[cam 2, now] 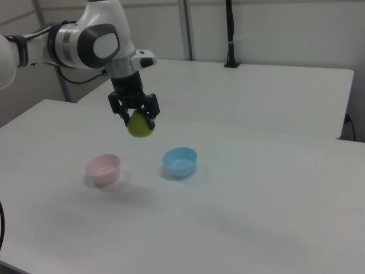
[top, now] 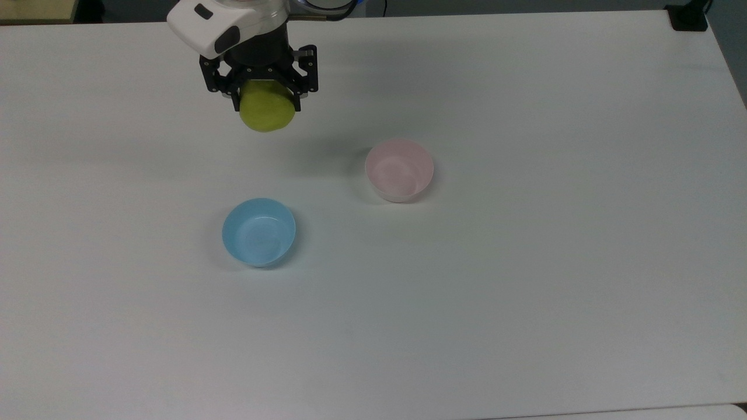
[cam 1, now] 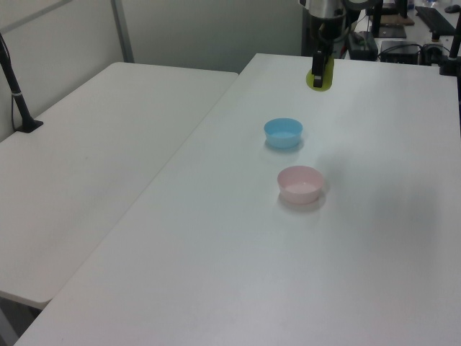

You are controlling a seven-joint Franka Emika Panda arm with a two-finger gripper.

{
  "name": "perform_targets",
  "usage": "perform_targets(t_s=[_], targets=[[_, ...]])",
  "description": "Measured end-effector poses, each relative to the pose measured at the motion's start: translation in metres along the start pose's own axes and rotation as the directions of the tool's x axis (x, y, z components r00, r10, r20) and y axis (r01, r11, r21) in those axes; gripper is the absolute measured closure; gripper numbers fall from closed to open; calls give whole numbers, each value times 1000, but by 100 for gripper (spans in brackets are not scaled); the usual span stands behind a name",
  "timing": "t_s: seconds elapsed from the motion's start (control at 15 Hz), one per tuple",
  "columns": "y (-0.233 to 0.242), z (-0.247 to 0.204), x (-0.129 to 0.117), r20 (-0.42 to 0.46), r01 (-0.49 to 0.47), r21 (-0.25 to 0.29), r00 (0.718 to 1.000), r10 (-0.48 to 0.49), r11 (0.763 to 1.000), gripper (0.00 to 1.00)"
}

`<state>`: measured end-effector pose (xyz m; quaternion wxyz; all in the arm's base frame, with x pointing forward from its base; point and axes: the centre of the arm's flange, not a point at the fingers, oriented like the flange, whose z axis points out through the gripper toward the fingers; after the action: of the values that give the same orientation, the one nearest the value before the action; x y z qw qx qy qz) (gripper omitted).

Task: Place the pear in the bowl
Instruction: 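Carry the pear over the pink bowl and lower it in, then open the gripper to release the pear and raise it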

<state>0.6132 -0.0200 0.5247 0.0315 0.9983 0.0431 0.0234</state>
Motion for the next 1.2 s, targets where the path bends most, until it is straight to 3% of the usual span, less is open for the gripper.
perform_targets(t_s=[0.33,0.73,1.07,1.2], targets=[[-68,21,9,31,89,46,995,-91,995,16],[-185,101,26,73,178,33,981,-180,983,16],[-216,166,27,136,218,17,966,-218,976,16],[-216,172,27,145,219,15,965,-219,976,12]])
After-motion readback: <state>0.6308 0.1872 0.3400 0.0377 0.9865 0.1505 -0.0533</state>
